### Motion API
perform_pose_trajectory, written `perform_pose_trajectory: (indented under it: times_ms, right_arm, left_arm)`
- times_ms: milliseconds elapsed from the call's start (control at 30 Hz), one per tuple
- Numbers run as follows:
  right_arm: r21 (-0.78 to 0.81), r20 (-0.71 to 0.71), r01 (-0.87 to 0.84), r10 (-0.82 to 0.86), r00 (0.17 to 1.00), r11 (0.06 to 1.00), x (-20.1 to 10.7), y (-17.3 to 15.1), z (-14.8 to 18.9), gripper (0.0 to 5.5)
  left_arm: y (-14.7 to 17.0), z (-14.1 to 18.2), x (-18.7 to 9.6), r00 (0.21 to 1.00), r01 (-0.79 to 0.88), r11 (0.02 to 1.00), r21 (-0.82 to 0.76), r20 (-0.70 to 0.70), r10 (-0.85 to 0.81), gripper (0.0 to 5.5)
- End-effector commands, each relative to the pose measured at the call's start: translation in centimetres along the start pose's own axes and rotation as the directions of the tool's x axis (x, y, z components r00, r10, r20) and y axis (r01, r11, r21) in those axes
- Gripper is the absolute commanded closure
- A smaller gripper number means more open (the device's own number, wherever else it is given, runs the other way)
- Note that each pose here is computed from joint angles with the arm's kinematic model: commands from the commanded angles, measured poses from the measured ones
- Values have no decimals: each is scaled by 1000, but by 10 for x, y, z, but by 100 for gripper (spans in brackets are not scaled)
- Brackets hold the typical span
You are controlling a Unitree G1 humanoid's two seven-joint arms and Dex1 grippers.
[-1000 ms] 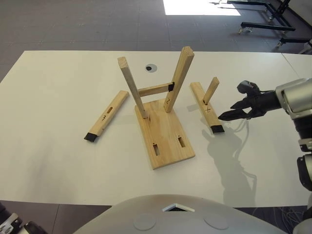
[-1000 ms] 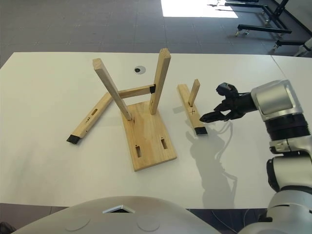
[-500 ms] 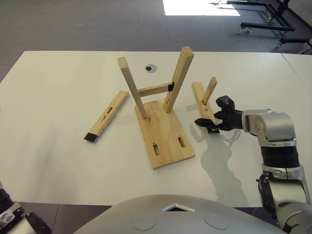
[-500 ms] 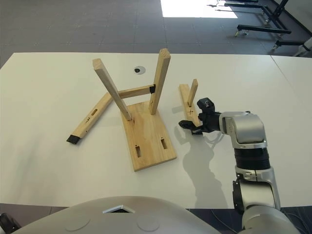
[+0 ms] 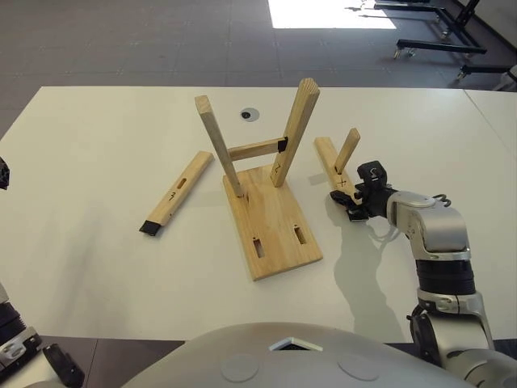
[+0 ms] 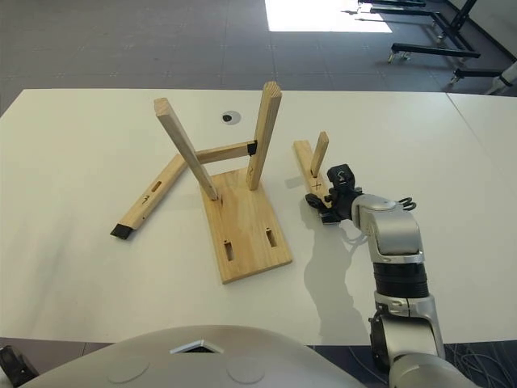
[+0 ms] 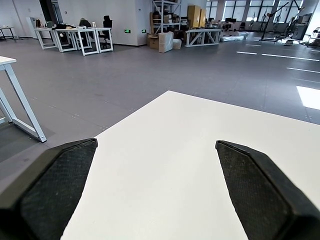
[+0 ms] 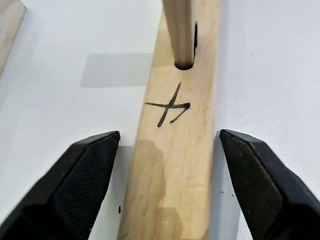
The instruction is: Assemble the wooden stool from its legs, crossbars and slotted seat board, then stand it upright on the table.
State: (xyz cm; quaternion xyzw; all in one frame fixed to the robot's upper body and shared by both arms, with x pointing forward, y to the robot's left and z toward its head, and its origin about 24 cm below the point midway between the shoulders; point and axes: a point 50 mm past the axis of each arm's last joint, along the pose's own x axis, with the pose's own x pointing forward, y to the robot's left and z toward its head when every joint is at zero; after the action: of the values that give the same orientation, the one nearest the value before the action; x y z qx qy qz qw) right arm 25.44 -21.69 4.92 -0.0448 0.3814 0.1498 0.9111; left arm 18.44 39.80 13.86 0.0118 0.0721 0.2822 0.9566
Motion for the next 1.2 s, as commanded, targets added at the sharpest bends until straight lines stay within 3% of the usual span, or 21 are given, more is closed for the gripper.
perform_pose_trajectory:
  times_ms: [33,233,400,567,867,1000,1200]
  right_arm:
    - [2,-76,-1,1,997,1000,4,-1,-20,243]
    - [-51,-68,68,-71,995,996,7,-13,-25,340]
    - [-34,-63,79,-81,995,996,7,-18,-30,346]
    - [135,14,56,-59,998,989,5,-32,-9,346]
    - [222,265,16,-76,961,975,3,-58,68,346]
    - [266,390,-13,-95,916,964,-8,-73,102,346]
    - [130,627,-244,111,771,961,-51,-79,200,346]
  left_arm:
    - [1,9,3,1000,3,1000,15,21,-3,116]
    - [3,11,5,1000,0,1000,18,21,0,116]
    - [0,11,7,1000,15,1000,20,17,-16,116]
    - [-4,13,11,999,38,999,3,20,-39,116]
    - [-15,29,18,987,152,977,-151,82,-140,116]
    - [-27,44,24,956,286,936,-206,136,-262,116]
    - [-39,62,16,763,643,655,-396,258,-593,116]
